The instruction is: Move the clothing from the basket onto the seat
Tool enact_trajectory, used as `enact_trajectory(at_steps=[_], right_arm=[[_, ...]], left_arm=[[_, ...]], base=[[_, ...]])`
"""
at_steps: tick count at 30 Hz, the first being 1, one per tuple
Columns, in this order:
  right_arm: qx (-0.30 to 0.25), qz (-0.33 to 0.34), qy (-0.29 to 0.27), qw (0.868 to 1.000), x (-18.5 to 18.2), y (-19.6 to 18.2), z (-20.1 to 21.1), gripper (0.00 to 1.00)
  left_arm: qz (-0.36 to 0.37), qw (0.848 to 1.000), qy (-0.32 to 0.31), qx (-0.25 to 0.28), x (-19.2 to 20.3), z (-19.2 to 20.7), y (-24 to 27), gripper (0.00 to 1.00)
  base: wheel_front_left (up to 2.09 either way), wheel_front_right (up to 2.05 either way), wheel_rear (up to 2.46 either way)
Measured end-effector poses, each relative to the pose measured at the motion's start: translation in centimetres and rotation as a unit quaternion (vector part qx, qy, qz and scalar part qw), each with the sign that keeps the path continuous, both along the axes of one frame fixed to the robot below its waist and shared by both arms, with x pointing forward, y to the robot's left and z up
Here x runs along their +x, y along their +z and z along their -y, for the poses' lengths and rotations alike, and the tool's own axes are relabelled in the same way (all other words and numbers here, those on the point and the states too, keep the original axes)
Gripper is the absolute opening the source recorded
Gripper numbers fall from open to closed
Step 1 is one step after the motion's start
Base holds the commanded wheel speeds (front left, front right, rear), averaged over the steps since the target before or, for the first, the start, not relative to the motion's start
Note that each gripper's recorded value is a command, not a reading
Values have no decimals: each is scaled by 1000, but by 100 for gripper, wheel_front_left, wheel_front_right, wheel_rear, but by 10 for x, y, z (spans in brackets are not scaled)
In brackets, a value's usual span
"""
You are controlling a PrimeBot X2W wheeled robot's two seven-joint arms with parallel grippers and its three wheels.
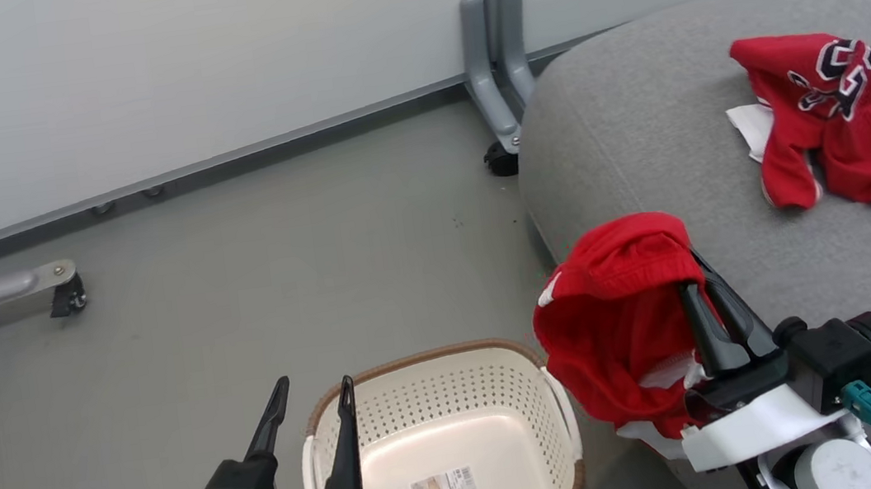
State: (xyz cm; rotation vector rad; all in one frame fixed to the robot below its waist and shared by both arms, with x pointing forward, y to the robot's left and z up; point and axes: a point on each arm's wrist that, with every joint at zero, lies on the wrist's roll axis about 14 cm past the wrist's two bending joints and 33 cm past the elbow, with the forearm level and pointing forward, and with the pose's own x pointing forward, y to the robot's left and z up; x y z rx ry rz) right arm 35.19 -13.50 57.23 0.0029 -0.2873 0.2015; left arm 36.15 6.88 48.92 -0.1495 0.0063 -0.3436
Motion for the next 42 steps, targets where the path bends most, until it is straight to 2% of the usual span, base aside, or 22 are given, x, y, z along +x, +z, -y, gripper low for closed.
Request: enact_trajectory(at_steps=[10,18,22,27,32,35,36,42], right_arm=[[11,7,-103,995,-28,5,64,0],[15,10,-182,983,-60,8,108,0],[1,19,-209,978,-63,16,124,0],[-22,81,-237,968,-50,62,148,0],[-54,171,-248,952,-23,126,163,0],[-65,214,-248,943,1,157,168,0],[-54,229,-247,940,9,167,173,0],[-81,254,-238,934,71,193,196,0]], left_arm=[[-7,996,-93,4,9,60,-7,100],[-7,985,-172,13,10,109,-12,100],[-4,979,-205,14,14,129,-13,100],[-9,970,-241,16,21,148,-19,100],[0,966,-257,11,43,156,-19,100],[1,966,-257,11,57,155,-24,100],[-1,967,-256,12,62,153,-27,100],[-9,973,-232,5,96,137,-46,100]], base=[[0,0,0],[0,0,0],[0,0,0],[0,0,0],[0,0,0],[0,0,0],[0,0,0],[0,0,0]])
